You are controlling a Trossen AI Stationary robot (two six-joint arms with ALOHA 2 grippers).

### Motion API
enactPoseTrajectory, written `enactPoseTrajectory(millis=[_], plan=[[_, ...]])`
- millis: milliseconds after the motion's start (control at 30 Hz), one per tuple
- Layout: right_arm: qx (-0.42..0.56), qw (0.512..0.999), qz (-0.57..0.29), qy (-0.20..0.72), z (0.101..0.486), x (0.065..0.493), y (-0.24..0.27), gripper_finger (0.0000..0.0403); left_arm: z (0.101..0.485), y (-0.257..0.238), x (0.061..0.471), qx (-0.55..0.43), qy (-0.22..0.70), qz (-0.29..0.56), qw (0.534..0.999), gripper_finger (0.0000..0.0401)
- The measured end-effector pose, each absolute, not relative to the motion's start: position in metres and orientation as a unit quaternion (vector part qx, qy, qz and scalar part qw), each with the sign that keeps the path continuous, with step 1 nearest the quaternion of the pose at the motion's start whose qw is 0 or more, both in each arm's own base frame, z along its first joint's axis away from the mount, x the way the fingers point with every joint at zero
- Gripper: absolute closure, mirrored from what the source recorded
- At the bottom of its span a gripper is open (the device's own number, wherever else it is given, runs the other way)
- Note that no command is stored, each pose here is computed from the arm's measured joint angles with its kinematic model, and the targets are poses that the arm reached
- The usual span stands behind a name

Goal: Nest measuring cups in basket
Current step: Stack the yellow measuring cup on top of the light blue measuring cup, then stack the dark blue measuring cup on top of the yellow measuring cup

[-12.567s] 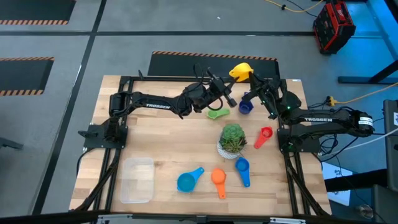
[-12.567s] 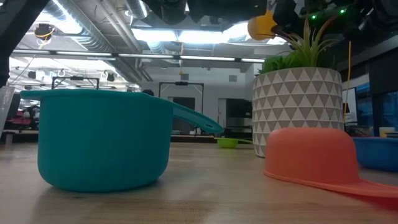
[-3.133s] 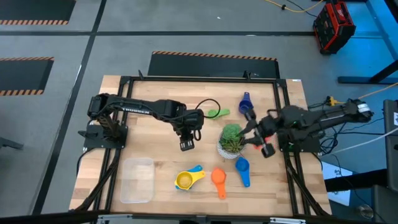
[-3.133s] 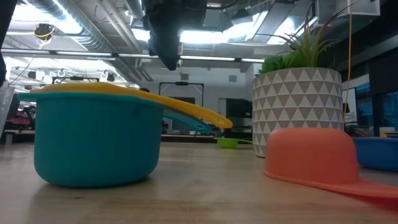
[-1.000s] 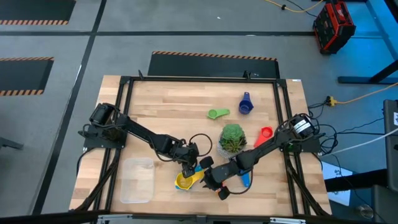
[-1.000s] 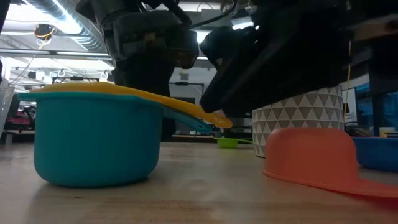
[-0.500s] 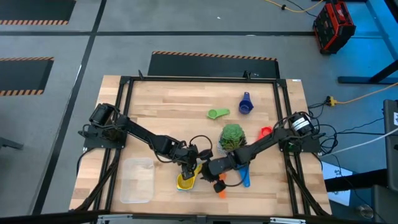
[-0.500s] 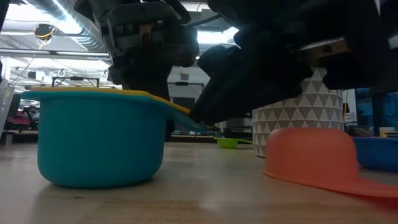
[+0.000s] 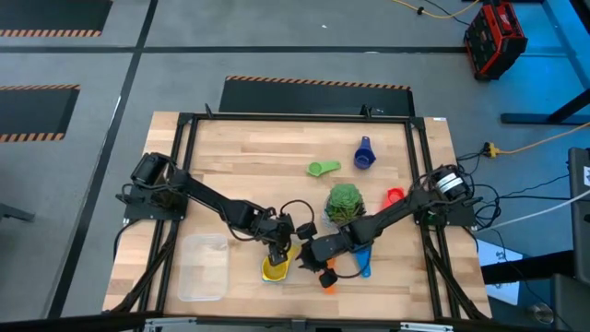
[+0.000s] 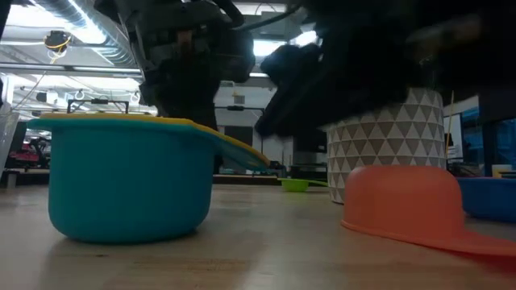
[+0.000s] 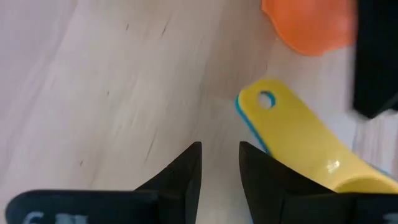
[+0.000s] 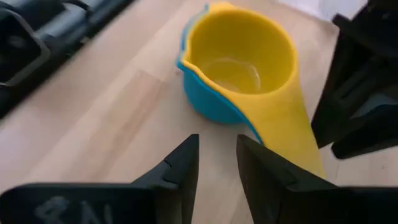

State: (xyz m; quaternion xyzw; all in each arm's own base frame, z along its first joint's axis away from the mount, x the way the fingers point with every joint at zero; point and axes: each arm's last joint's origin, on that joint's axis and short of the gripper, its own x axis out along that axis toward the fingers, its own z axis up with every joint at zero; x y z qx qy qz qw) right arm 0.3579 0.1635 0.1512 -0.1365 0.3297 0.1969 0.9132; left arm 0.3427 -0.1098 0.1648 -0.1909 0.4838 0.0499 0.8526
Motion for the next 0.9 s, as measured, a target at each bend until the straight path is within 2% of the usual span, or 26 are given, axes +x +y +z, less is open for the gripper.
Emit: enactPoseTrajectory(millis=[267, 500, 667, 900], plan=[[-0.131, 0.922, 0.199, 0.304, 0.213, 0.334, 0.155, 0.0291, 0.184, -0.105, 0.333, -0.165, 0.474, 0.066, 0.863, 0.0302], [-0.127, 0.936, 0.176, 0.278, 0.285, 0.291, 0.125, 0.0291, 0.206, -0.099, 0.331, -0.158, 0.420, 0.098, 0.888, 0.0302], [-0.135, 0.954, 0.064, 0.261, 0.328, 0.252, 0.082, 0.0291, 0.210, -0.097, 0.335, -0.162, 0.392, 0.107, 0.899, 0.0302], [-0.140, 0.948, -0.185, 0.220, 0.369, 0.196, 0.025, 0.0291, 0.211, -0.093, 0.336, -0.163, 0.388, 0.115, 0.900, 0.0302]])
